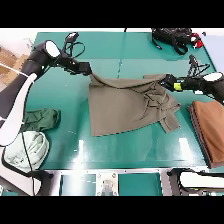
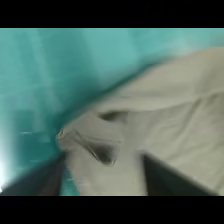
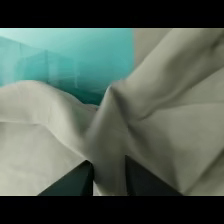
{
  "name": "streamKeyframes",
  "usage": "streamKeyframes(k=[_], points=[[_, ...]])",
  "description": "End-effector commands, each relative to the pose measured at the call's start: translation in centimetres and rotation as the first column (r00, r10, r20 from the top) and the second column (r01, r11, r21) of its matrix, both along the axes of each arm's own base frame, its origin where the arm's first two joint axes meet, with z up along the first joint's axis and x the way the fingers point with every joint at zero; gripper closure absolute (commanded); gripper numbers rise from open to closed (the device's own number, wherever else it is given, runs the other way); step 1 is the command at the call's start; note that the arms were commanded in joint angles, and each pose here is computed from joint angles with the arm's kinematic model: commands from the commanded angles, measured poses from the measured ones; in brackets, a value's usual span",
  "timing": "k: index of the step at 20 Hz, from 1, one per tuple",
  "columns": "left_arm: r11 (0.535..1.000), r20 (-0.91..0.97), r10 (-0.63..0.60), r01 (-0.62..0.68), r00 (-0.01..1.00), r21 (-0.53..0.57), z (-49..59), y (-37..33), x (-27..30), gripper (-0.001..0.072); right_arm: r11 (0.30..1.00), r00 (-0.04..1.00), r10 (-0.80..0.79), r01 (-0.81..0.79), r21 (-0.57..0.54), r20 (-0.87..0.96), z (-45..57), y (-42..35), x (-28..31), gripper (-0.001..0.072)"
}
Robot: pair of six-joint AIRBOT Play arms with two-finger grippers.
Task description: Fold the shirts.
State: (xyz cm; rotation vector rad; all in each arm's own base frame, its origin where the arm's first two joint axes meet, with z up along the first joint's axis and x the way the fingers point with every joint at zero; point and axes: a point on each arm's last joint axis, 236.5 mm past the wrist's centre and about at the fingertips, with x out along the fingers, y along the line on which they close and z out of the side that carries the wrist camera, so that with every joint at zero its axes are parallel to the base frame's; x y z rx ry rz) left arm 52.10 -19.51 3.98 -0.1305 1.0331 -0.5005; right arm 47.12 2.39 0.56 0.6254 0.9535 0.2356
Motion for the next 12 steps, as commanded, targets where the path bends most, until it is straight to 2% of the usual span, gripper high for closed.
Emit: streamKeyframes(k=[1, 2, 3, 4, 5, 6, 9, 12], points=[[0.999, -0.158, -0.014, 0.008, 0.987, -0.038, 0.8, 0.9, -2.3, 0.0148, 0.999, 0.999, 0.034, -0.034, 0.001, -0.042, 0.9, -2.5, -1.1, 0.0471], [0.999, -0.215, -0.025, 0.018, 0.976, -0.032, 1.5, 1.8, -3.6, 0.0159, 1.0, 0.998, 0.029, -0.029, 0.003, -0.05, 1.6, -3.7, -2.0, 0.0472], [0.999, -0.262, -0.04, 0.035, 0.964, -0.023, 2.0, 2.7, -4.8, 0.0355, 1.0, 0.998, 0.026, -0.025, 0.002, -0.064, 2.0, -4.8, -3.0, 0.049], [0.998, -0.305, -0.061, 0.06, 0.95, -0.014, 2.2, 3.3, -6.2, 0.0626, 1.0, 0.997, 0.017, -0.017, 0.001, -0.081, 2.2, -5.9, -4.1, 0.054], [0.997, -0.347, -0.074, 0.079, 0.935, 0.0, 2.3, 4.0, -7.6, 0.0683, 1.0, 0.995, -0.001, 0.0, -0.004, -0.097, 2.1, -6.9, -5.2, 0.0603], [0.995, -0.388, -0.092, 0.102, 0.917, 0.004, 2.4, 4.2, -9.0, 0.0684, 1.0, 0.993, -0.025, 0.024, -0.009, -0.112, 1.8, -7.8, -6.2, 0.0686], [0.995, -0.461, -0.084, 0.097, 0.884, 0.005, 1.9, 4.1, -12.4, 0.0684, 0.995, 0.981, -0.095, 0.099, 0.014, -0.166, -0.1, -9.5, -9.0, 0.0691], [1.0, -0.511, 0.0, 0.006, 0.86, 0.01, -1.4, 4.8, -17.7, 0.0684, 0.981, 0.96, -0.184, 0.193, 0.02, -0.209, -2.6, -11.7, -10.8, 0.0691]])
